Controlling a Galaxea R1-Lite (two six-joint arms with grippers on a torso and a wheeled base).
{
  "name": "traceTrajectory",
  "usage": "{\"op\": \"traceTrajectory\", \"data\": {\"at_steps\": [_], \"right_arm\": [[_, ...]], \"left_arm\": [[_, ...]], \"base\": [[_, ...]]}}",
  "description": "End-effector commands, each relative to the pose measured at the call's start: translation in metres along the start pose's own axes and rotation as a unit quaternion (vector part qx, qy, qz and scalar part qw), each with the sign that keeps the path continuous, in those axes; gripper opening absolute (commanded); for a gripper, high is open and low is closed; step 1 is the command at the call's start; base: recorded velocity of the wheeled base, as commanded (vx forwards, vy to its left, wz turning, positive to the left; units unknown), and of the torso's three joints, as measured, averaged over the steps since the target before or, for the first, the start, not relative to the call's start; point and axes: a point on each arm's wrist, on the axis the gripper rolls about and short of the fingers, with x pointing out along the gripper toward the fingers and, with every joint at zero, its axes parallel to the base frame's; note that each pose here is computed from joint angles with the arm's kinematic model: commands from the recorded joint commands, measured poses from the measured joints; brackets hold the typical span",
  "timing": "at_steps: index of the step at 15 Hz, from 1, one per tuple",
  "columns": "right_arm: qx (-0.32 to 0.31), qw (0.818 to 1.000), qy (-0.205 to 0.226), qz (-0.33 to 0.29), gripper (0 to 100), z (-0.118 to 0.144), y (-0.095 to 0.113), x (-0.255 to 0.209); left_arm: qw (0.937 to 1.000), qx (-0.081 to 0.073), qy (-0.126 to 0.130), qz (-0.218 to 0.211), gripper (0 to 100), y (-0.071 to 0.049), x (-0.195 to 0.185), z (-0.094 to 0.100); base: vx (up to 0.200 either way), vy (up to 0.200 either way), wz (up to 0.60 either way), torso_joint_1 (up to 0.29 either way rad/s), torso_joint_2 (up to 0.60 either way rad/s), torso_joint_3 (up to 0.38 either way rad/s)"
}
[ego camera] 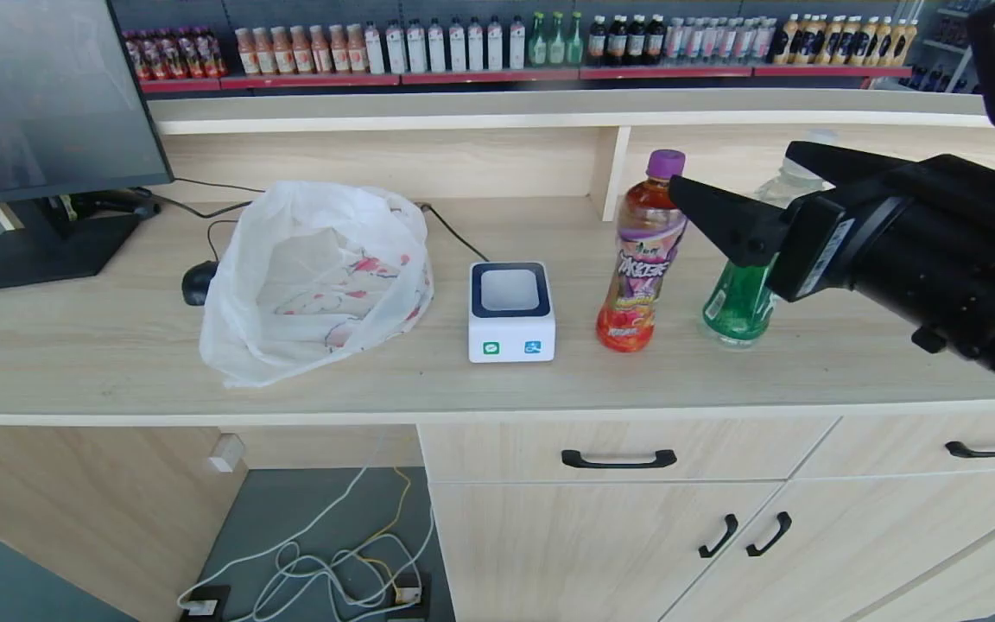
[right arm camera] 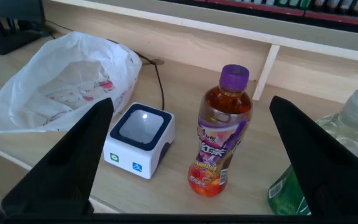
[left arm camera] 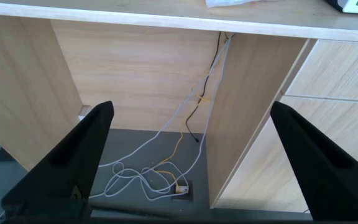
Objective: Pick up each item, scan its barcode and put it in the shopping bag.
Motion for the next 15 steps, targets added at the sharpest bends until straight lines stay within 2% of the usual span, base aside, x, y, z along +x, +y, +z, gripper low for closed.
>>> {"op": "traceTrajectory", "data": {"at_steps": [1, 7, 10, 12, 15], "right_arm": [[-0.017, 1.000, 0.023, 0.006, 100, -0.010, 0.019, 0.006], [-0.031, 0.999, 0.037, -0.011, 100, -0.018, 0.020, 0.010], [-0.035, 0.997, 0.057, -0.032, 100, -0.029, 0.017, 0.014], [-0.012, 0.997, 0.066, -0.034, 100, -0.041, 0.022, 0.022], [-0.001, 0.997, 0.051, -0.049, 100, -0.060, 0.025, 0.040]], "left_arm": [[1.0000, 0.001, 0.000, 0.001, 100, 0.000, 0.000, 0.000], [1.0000, 0.001, 0.000, 0.001, 100, 0.000, 0.000, 0.000], [1.0000, 0.000, 0.000, 0.001, 100, 0.000, 0.000, 0.000], [1.0000, 0.000, 0.000, 0.001, 100, 0.000, 0.000, 0.000], [1.0000, 0.000, 0.000, 0.001, 100, 0.000, 0.000, 0.000]], "base": [[0.000, 0.000, 0.00, 0.000, 0.00, 0.000], [0.000, 0.000, 0.00, 0.000, 0.00, 0.000], [0.000, 0.000, 0.00, 0.000, 0.00, 0.000], [0.000, 0.000, 0.00, 0.000, 0.00, 0.000], [0.000, 0.000, 0.00, 0.000, 0.00, 0.000]]}}
